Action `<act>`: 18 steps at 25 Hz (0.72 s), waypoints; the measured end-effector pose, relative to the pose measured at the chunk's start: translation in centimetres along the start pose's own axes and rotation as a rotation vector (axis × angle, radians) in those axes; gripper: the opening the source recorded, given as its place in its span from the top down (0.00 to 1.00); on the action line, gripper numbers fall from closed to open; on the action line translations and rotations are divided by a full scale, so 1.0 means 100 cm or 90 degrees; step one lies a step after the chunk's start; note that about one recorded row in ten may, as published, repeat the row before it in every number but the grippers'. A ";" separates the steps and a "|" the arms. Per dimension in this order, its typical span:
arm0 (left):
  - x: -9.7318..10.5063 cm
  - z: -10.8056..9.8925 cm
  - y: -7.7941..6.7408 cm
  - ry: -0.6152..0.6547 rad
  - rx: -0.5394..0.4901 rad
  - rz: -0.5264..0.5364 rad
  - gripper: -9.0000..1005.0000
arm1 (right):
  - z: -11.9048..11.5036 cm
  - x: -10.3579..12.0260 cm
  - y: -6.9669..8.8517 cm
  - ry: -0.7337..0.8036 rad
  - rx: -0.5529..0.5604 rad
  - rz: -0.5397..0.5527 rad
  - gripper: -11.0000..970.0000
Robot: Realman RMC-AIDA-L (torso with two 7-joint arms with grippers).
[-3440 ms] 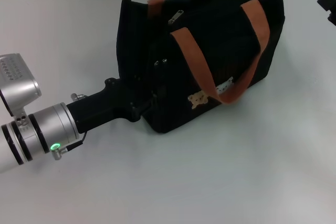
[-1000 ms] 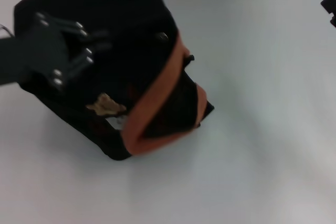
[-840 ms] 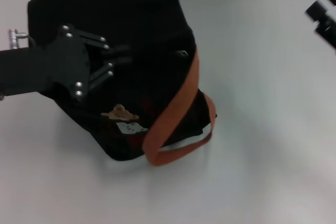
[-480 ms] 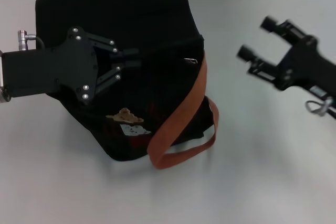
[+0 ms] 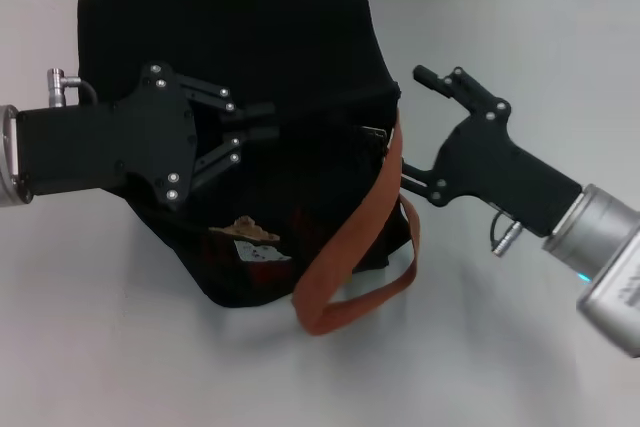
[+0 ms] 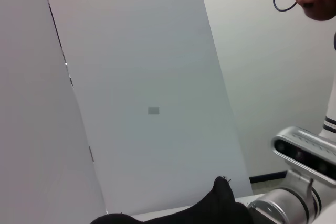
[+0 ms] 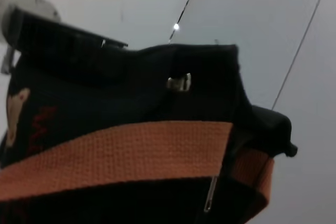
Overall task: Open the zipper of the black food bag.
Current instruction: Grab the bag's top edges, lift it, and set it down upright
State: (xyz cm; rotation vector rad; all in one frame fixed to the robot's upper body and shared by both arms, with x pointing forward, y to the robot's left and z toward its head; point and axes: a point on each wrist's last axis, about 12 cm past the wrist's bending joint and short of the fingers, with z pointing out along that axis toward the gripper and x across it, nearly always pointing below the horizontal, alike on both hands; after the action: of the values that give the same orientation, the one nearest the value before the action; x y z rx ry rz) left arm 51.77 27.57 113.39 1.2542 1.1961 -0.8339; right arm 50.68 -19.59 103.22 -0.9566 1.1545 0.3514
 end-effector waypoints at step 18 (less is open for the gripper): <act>0.009 0.003 -0.005 -0.010 0.000 -0.029 0.89 | 0.014 -0.008 0.020 -0.014 0.008 -0.179 0.16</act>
State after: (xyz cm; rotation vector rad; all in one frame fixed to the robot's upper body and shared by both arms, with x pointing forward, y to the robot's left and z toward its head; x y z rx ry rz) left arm 51.54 27.28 112.40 1.2222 1.2157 -0.8758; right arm 49.84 -17.11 103.17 -1.0851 0.9846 0.1282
